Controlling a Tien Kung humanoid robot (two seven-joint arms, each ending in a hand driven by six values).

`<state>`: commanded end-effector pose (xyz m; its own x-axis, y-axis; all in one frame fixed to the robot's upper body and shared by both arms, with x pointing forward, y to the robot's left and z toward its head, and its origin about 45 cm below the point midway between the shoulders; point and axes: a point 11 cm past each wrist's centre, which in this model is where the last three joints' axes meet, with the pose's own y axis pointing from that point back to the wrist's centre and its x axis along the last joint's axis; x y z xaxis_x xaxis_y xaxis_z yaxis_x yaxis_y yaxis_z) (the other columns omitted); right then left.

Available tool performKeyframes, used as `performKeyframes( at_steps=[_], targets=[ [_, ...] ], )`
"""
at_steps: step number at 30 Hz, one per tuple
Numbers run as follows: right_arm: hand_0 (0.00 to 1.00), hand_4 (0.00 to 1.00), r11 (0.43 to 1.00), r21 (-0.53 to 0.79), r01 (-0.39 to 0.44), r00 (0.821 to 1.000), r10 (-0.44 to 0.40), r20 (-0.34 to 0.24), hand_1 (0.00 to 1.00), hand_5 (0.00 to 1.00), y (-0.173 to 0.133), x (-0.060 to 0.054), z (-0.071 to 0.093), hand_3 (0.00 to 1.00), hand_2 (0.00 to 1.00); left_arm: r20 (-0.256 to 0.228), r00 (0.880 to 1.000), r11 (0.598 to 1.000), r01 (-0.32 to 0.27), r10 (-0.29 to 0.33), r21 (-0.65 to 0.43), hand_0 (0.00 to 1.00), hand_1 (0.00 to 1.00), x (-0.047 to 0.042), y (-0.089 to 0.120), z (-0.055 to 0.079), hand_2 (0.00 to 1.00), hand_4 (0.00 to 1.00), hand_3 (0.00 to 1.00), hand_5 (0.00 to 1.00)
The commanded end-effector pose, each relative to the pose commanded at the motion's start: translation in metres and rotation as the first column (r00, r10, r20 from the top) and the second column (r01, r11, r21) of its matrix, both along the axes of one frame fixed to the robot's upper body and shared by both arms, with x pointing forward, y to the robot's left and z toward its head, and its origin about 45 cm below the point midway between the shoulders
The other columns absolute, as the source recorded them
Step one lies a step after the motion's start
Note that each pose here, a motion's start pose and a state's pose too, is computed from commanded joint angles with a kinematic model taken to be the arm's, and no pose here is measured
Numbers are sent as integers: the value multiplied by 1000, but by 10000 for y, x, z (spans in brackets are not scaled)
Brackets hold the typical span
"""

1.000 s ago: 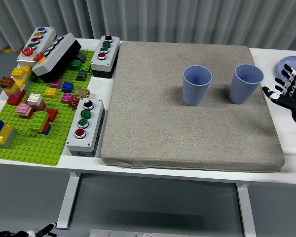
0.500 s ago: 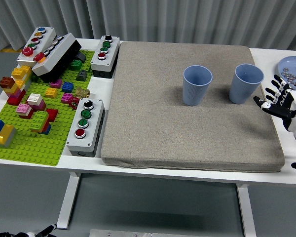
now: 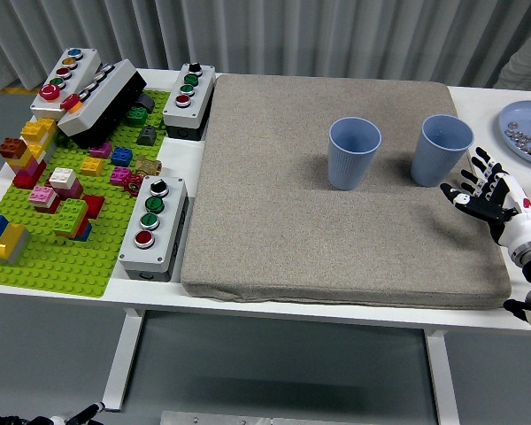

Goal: Pick cup pour cup place

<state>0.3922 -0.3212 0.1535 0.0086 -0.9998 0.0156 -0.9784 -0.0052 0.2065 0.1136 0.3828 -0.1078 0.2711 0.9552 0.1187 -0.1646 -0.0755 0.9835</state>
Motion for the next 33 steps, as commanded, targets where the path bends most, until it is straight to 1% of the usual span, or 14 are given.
performKeyframes(
  at_steps=[11, 21, 33],
  targets=[
    [938, 799, 1000, 3, 8, 1000, -8, 7, 921, 79, -10, 79, 28, 989, 986, 9, 1000, 1000, 2, -2, 0, 846, 860, 48, 0, 12, 884, 593, 778, 998],
    [940, 800, 1000, 4, 11, 1000, -11, 6, 919, 88, 27, 168, 9, 978, 976, 10, 1000, 1000, 7, -7, 2, 846, 861, 67, 6, 19, 884, 594, 778, 998],
    [940, 796, 1000, 2, 2, 1000, -2, 2, 918, 97, 74, 249, 18, 973, 973, 14, 1000, 1000, 12, -12, 4, 846, 860, 92, 14, 28, 884, 595, 778, 998]
  ],
)
